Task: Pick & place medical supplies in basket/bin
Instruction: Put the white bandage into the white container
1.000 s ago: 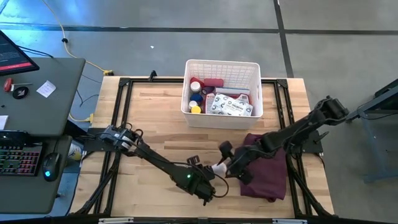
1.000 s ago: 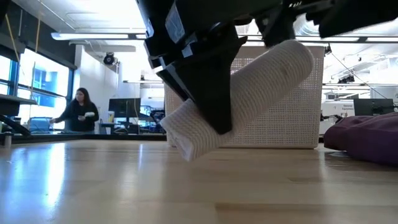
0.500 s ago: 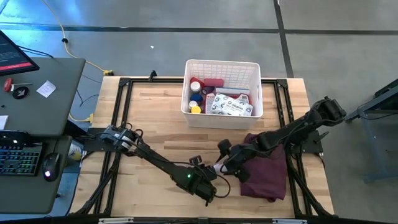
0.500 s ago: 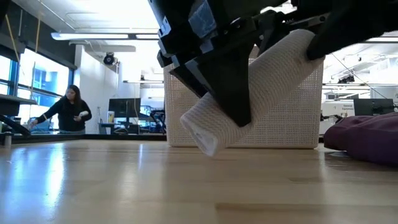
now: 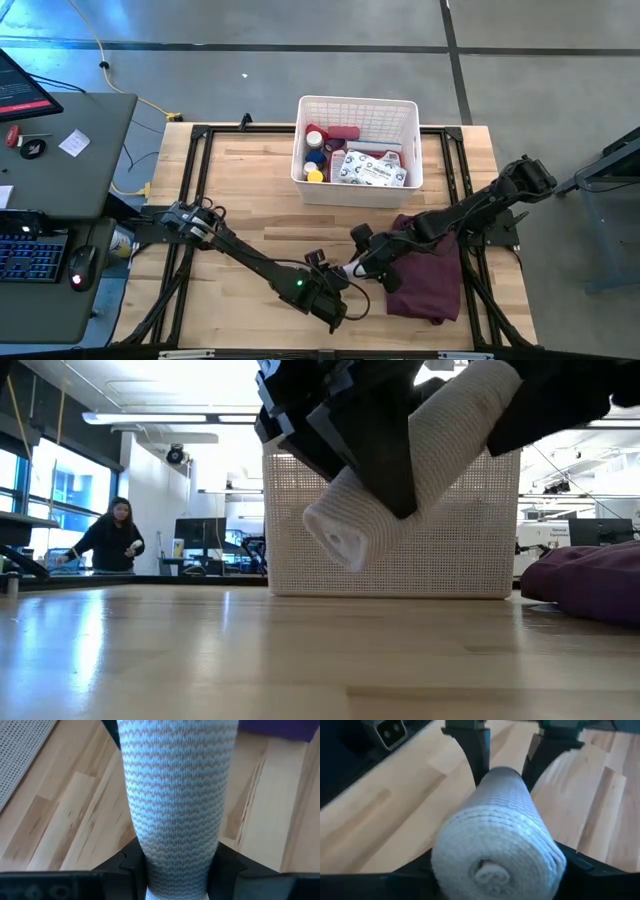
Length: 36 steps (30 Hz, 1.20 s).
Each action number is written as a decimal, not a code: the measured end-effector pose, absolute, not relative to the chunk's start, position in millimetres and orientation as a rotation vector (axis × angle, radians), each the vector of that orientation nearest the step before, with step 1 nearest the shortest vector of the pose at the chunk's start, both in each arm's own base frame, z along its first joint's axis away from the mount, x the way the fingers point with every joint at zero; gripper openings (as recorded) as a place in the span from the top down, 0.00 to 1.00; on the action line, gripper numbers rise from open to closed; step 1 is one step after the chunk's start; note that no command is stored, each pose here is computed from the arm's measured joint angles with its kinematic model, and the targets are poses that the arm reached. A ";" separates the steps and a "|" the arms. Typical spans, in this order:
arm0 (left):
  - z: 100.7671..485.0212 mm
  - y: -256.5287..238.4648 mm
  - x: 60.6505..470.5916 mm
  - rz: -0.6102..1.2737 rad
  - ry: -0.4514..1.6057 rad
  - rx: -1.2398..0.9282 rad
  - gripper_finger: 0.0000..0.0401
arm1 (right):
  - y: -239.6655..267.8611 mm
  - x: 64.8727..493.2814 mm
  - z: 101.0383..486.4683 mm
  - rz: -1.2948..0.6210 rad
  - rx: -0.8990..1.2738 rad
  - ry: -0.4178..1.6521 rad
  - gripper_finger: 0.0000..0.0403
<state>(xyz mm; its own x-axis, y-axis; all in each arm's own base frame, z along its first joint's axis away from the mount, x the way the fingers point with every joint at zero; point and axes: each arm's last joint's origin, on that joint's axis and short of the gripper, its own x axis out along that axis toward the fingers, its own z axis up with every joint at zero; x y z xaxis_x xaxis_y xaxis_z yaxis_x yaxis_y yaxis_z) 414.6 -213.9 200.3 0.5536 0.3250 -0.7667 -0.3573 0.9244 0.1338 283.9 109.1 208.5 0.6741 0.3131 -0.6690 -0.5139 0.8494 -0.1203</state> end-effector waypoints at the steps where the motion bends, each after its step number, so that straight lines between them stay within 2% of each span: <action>1: 200.5 -214.2 414.5 0.402 0.897 -0.040 0.55 | 109.6 284.1 209.0 0.482 -0.308 0.681 0.44; 25: 201.0 -214.9 414.8 0.396 0.895 -0.043 0.55 | 113.2 285.1 213.0 0.587 -0.249 0.631 0.45; 36: 201.5 -213.7 414.2 0.399 0.900 -0.040 0.55 | 115.1 286.6 216.9 0.606 -0.223 0.591 0.23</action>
